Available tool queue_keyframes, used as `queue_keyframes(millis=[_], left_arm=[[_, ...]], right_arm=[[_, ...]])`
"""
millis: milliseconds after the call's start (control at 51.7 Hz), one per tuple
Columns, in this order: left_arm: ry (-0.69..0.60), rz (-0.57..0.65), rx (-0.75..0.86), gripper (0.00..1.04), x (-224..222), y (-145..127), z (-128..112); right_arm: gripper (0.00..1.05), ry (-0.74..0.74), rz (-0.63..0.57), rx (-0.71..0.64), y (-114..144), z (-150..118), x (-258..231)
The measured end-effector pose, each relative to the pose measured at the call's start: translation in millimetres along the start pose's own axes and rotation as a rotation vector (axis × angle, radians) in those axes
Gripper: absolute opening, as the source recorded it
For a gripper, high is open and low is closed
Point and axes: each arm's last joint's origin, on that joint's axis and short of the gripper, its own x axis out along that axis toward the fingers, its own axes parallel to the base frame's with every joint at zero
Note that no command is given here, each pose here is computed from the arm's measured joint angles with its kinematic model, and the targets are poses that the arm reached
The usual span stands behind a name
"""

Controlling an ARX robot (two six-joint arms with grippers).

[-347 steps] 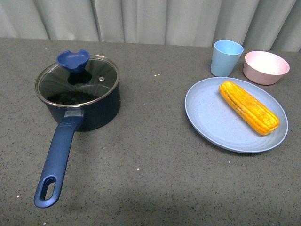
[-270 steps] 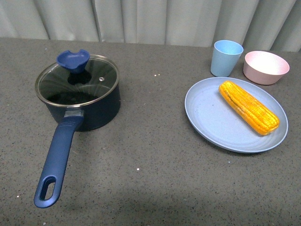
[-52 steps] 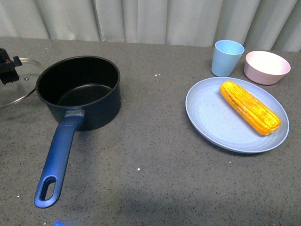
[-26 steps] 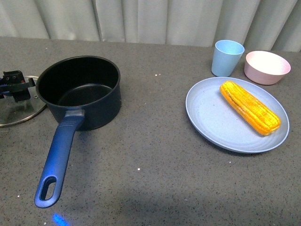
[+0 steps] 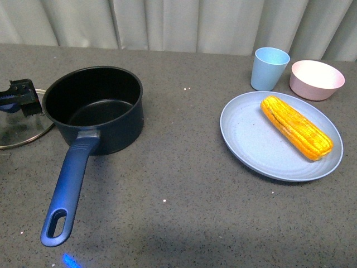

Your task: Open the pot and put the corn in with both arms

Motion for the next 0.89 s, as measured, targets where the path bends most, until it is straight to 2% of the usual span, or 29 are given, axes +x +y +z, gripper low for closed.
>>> queue_keyframes(millis=[116, 232, 348, 619, 677, 716, 890], left_arm=[[-0.031, 0.003, -0.017, 0.98, -14.4, 2.8, 16.4], [-0.078, -0.003, -0.034, 0.98, -47.0, 13.0, 40.2], [-0.141, -0.032, -0.037, 0.98, -77.4, 17.7, 54.1], [-0.214, -0.143, -0.047, 0.98, -144.4, 0.6, 92.5], [-0.352, -0.258, 0.013, 0.86, -164.4, -2.0, 94.1], [-0.429, -0.279, 0.046, 0.77, -177.3, -3.3, 91.1], [-0.442, -0.275, 0.077, 0.36, -212.0, -4.0, 61.4]], right_arm=[[0.96, 0.0, 0.0, 0.0, 0.0, 0.0, 0.0], [0.96, 0.0, 0.0, 0.0, 0.0, 0.0, 0.0], [0.96, 0.0, 0.0, 0.0, 0.0, 0.0, 0.0], [0.96, 0.0, 0.0, 0.0, 0.0, 0.0, 0.0], [0.96, 0.0, 0.0, 0.0, 0.0, 0.0, 0.0], [0.96, 0.0, -0.001, 0.0, 0.0, 0.0, 0.0], [0.96, 0.0, 0.0, 0.0, 0.0, 0.0, 0.0]])
